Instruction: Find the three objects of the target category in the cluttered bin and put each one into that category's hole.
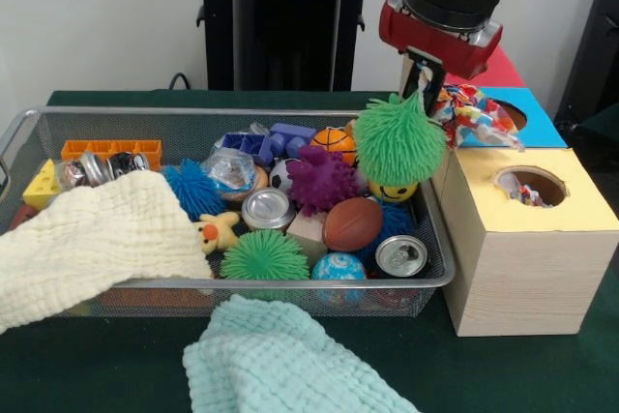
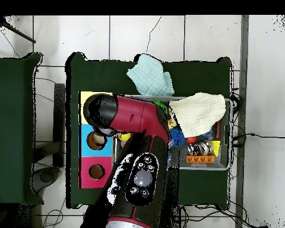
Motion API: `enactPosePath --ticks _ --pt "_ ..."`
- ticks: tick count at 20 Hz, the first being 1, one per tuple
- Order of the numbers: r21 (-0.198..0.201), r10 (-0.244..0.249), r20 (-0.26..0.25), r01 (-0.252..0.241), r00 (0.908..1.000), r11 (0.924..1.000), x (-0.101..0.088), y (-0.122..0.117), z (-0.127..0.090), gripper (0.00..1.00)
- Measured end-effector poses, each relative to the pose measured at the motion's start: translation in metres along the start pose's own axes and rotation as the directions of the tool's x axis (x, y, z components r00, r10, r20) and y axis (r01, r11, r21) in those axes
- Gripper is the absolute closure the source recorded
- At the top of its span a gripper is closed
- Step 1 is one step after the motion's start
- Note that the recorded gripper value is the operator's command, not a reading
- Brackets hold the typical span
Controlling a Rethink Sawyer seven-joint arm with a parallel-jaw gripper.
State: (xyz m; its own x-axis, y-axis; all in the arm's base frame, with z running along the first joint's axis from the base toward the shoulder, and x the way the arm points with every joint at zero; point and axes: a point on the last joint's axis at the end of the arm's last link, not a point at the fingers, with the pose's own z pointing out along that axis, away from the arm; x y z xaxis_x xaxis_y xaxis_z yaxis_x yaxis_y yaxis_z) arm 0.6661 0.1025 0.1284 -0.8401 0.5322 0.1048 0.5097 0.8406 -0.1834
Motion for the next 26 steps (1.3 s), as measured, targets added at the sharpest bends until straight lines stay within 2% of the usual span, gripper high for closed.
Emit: enactPosePath --ticks 13,26 --pt "0.009 -0.006 -0.006 0.006 1.0 0.9999 -0.001 0.004 0.011 1.0" --pt "0.011 -0.012 0.002 0.012 0.9999 0.9999 -0.012 0.01 0.019 1.0"
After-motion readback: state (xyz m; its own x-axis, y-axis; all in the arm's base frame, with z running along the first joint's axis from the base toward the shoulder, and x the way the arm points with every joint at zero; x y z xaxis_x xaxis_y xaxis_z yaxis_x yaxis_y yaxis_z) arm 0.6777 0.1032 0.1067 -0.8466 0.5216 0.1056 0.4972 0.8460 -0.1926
